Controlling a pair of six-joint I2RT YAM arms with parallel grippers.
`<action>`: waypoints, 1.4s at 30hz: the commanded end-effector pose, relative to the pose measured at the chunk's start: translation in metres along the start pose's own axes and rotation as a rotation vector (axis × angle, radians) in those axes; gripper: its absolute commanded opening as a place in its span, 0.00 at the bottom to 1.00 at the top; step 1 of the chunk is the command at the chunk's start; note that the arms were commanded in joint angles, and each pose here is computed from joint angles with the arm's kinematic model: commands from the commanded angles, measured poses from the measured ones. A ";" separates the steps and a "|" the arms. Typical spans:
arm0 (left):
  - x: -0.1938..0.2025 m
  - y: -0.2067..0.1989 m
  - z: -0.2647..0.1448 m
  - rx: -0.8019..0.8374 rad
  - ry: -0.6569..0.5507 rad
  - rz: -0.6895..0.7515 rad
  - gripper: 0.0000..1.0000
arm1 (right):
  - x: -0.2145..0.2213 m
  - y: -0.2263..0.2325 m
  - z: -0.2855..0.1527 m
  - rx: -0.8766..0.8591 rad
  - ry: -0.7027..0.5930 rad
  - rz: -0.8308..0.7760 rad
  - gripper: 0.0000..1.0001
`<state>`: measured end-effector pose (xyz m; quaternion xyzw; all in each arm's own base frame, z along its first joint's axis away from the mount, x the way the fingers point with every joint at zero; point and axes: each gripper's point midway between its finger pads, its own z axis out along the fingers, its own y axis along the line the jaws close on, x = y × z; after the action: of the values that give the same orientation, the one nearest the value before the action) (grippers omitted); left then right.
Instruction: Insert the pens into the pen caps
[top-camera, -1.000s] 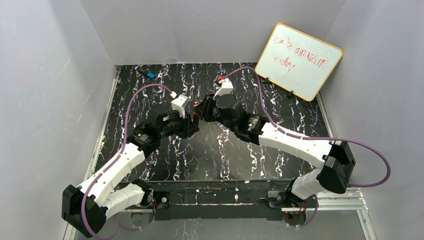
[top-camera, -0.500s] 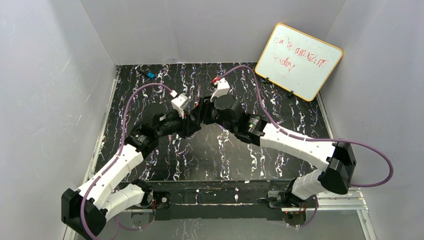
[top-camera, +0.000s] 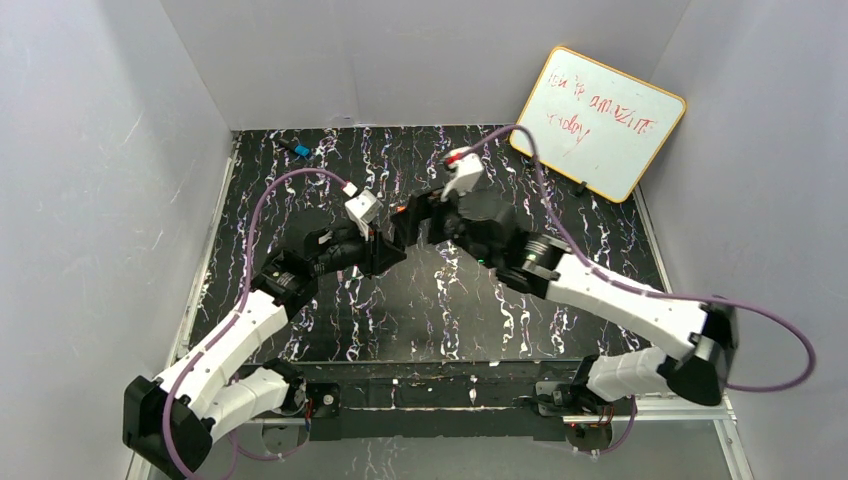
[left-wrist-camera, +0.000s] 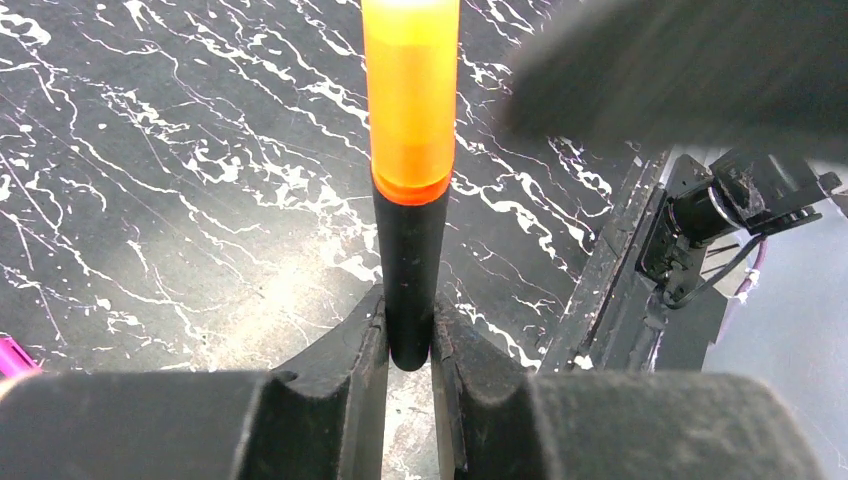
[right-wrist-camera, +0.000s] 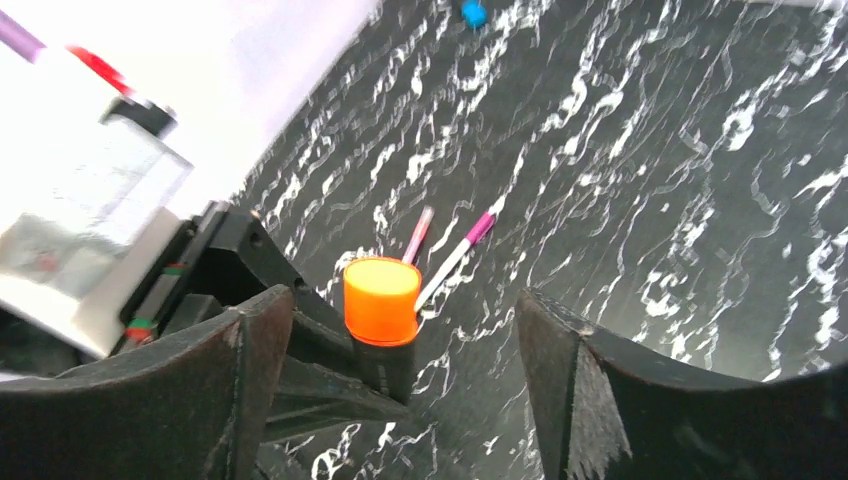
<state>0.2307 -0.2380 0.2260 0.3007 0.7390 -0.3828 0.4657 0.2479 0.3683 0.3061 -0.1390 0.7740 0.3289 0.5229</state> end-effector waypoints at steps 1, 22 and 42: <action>-0.004 -0.008 0.001 0.054 -0.018 0.026 0.00 | -0.087 0.002 -0.052 -0.179 -0.312 -0.053 0.92; -0.015 -0.070 -0.004 0.451 -0.031 -0.059 0.00 | -0.064 0.043 -0.081 -1.004 -0.143 -0.208 0.82; -0.017 -0.068 -0.003 0.438 -0.031 -0.053 0.00 | -0.051 0.036 -0.061 -0.997 -0.131 -0.170 0.67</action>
<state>0.1825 -0.2728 0.2521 0.3584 0.6524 -0.5480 0.3816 0.2042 0.3480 0.3693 -0.4075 0.4992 0.6225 0.4442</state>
